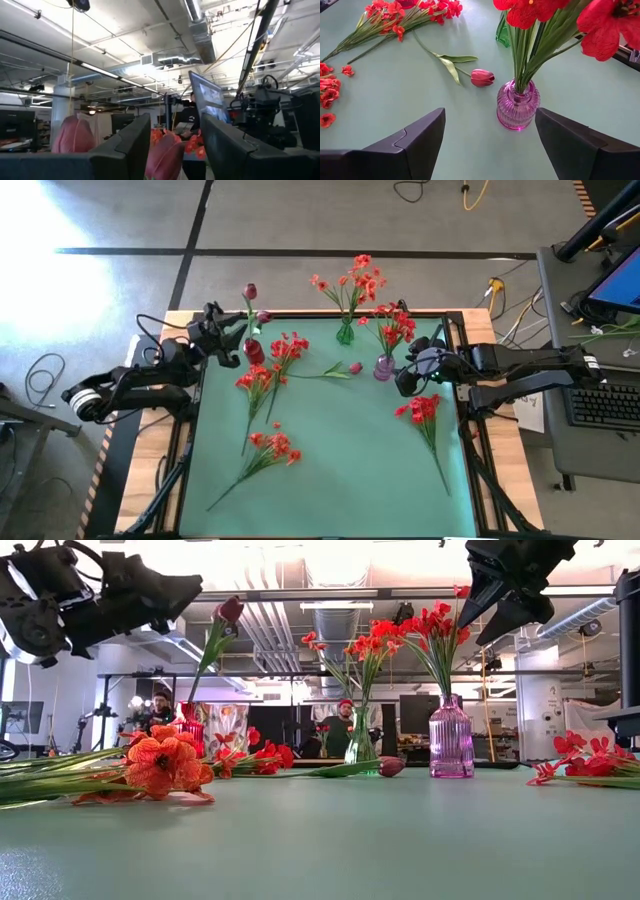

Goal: Sort flowers into vase by color
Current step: Put the bottom red flowers into the violet flower vase

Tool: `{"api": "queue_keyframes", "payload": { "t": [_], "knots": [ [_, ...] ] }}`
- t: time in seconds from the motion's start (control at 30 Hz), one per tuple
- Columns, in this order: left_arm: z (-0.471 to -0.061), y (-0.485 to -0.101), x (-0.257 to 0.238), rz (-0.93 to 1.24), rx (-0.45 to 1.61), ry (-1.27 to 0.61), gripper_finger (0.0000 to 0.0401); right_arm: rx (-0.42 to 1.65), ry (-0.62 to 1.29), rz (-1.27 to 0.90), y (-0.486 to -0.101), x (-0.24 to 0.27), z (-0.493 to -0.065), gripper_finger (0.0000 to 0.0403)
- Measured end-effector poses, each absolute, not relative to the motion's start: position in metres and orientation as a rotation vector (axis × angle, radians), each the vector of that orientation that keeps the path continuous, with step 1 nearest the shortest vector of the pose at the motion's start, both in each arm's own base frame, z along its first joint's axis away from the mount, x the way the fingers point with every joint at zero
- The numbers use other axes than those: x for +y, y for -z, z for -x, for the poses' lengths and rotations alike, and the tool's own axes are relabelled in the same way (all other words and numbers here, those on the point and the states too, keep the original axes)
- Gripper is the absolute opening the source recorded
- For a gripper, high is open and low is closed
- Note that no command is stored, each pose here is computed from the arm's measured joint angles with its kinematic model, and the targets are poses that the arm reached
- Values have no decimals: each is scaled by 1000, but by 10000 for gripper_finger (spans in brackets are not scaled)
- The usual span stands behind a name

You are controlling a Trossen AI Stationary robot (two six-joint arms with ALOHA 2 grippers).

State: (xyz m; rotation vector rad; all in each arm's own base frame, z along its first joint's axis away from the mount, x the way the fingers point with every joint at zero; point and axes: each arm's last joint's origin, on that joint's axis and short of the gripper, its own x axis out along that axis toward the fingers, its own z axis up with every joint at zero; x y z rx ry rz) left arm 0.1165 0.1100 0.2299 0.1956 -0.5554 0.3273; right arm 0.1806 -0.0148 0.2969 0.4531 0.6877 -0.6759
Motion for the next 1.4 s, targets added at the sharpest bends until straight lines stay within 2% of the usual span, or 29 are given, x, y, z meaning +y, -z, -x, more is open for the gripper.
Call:
{"api": "queue_keyframes", "payload": {
  "t": [0.07,0.2,0.33,0.43,0.67,0.83,1.13,1.4],
  "knots": [
    [-118,-231,108,-184,-559,-298,159,688,676,-453,-297,-15,-181,299],
    [-128,-237,98,-132,-564,-119,159,688,676,-453,-297,-15,-181,304],
    [-142,-247,81,-193,-578,59,159,687,679,-450,-297,-15,-181,306],
    [-149,-253,71,-230,-606,123,159,687,678,-450,-297,-15,-181,303],
    [-162,-254,54,-159,-579,247,159,694,671,-453,-297,-15,-180,298],
    [-169,-250,38,-102,-547,343,159,761,603,-554,-299,-11,-174,299],
    [-182,-238,18,36,-423,339,158,949,612,-636,-309,-8,-156,290],
    [-186,-233,5,98,-364,321,158,1069,488,-838,-310,1,-152,294]
  ]
}}
